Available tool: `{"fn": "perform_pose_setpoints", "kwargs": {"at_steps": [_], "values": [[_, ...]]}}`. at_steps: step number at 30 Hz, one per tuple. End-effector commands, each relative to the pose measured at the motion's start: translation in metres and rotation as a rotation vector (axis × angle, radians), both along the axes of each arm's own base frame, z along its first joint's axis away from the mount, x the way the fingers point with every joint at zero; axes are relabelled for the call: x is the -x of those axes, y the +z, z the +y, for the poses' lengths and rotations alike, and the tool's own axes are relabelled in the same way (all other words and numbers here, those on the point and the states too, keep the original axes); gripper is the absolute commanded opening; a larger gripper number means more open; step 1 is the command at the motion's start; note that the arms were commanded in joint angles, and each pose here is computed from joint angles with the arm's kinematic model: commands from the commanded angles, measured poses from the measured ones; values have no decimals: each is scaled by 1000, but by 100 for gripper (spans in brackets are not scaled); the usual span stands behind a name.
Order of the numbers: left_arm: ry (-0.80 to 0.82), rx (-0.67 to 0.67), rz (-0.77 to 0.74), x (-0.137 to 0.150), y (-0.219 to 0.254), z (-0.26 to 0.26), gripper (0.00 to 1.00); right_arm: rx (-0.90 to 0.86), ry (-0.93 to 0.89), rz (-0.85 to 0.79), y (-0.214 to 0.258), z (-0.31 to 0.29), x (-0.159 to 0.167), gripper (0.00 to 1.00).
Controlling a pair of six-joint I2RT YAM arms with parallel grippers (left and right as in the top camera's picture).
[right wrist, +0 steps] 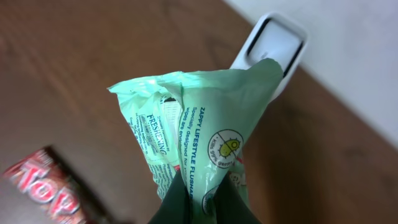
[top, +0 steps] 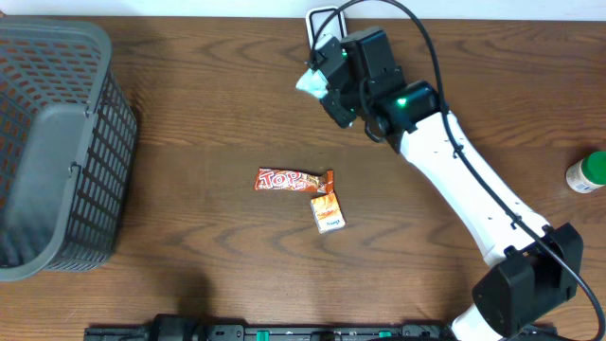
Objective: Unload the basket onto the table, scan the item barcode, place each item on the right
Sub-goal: 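Carry the wipes pack with the right gripper to the scanner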
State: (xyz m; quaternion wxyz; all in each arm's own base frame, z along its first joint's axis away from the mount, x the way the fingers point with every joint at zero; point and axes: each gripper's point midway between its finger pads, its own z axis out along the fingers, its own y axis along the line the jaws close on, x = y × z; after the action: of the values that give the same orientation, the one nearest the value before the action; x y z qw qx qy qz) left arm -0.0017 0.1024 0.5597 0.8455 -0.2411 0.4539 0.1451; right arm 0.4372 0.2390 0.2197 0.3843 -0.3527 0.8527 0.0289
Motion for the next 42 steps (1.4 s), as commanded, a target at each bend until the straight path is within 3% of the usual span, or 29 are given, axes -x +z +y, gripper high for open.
{"fn": "perform_pose_setpoints", "kwargs": {"at_steps": [1, 13, 25, 36, 42], "values": [[10, 9, -10, 4, -1, 1, 98, 114, -32, -126, 11, -7, -18, 2], [10, 9, -10, 3, -1, 1, 98, 313, -30, -477, 4, 3, -104, 2], [10, 9, -10, 3, -1, 1, 98, 379, 29, -893, -25, 19, -176, 2], [10, 9, -10, 3, -1, 1, 98, 306, 225, -1005, -80, 51, -177, 1], [10, 9, -11, 4, 0, 1, 98, 275, 220, -915, -105, 48, -179, 1]]}}
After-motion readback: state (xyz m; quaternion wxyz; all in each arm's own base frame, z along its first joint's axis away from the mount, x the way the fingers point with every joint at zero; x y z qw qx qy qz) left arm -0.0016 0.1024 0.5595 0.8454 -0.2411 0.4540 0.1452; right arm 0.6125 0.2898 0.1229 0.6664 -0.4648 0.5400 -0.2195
